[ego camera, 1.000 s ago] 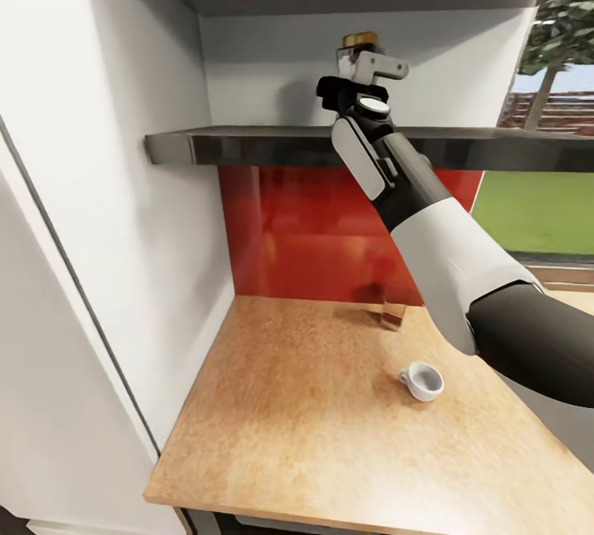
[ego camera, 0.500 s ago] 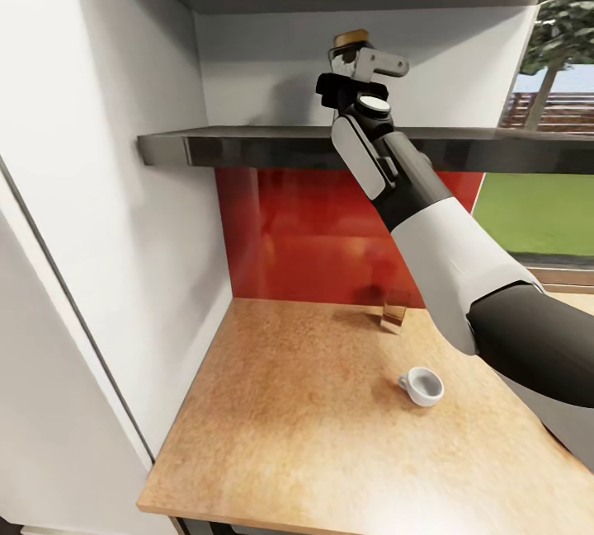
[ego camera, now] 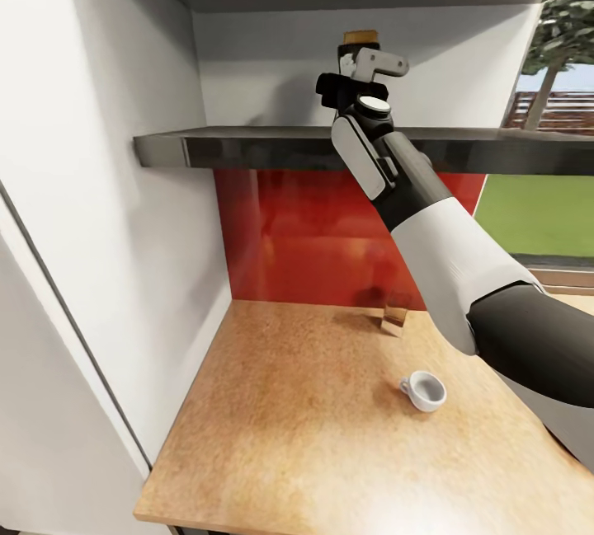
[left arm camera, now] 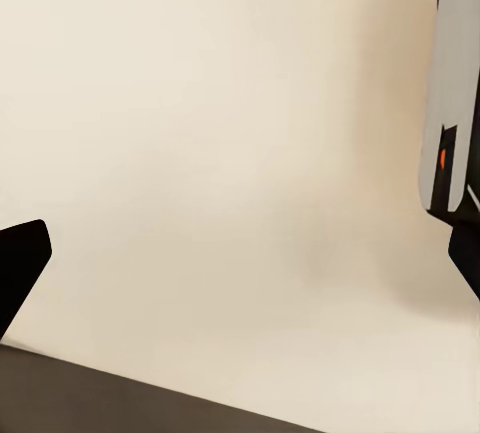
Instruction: Set up a coffee station on the kitchen countertop: keep the coffee maker on the countertop, move the bottle of coffee from the kitchen shelf to the counter next to the coffee maker, place a paper coffee filter on top of the coffee maker, put the saucer next to the coffee maker with the coffee cup on the saucer, and place the electric kettle next to the coffee maker.
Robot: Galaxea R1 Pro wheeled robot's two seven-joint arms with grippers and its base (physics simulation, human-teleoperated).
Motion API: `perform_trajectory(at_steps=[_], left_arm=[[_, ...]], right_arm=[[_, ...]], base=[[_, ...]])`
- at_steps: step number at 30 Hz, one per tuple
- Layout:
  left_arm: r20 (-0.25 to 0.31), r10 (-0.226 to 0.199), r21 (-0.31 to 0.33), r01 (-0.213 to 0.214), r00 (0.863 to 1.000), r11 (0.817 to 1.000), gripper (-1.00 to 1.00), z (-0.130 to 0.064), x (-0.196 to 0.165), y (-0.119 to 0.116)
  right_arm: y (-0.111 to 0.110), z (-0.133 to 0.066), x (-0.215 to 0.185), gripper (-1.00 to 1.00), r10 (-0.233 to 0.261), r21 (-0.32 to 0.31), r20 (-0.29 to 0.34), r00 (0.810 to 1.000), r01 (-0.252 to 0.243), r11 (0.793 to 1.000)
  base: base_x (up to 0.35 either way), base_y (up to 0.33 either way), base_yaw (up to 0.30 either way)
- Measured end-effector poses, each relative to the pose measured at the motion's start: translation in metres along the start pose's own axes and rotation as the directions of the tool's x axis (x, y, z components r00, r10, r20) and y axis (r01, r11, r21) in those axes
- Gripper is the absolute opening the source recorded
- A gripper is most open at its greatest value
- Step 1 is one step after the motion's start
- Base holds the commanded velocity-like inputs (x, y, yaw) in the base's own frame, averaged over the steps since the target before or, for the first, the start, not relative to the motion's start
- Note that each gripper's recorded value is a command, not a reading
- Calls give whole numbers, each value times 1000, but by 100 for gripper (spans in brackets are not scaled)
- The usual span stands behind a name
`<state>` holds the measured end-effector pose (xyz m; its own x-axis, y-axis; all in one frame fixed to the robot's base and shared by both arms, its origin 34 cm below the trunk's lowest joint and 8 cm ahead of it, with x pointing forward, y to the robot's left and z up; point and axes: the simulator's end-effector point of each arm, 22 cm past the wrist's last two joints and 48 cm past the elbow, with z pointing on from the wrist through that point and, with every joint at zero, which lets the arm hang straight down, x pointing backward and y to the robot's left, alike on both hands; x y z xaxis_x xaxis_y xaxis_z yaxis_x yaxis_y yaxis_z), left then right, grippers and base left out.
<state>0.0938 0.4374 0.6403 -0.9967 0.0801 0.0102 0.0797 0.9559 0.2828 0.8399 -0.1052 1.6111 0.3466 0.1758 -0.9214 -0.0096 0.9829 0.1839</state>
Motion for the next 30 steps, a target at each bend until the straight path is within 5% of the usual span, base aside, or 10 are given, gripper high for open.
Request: perform_trajectory(at_steps=[11,12,30], left_arm=[[0,2,0,-2,1000,1000,100,0,0,0],[0,2,0,-2,1000,1000,100,0,0,0],[0,2,0,-2,1000,1000,100,0,0,0]], right_arm=[[0,0,0,100,1,0,0,1000,-1,1000],[0,0,0,-100,1,0,0,1000,-1,1000],[0,0,0,-100,3,0,1,1000,-3,1000]], base=[[1,0,0],[0,0,0],[0,0,0]])
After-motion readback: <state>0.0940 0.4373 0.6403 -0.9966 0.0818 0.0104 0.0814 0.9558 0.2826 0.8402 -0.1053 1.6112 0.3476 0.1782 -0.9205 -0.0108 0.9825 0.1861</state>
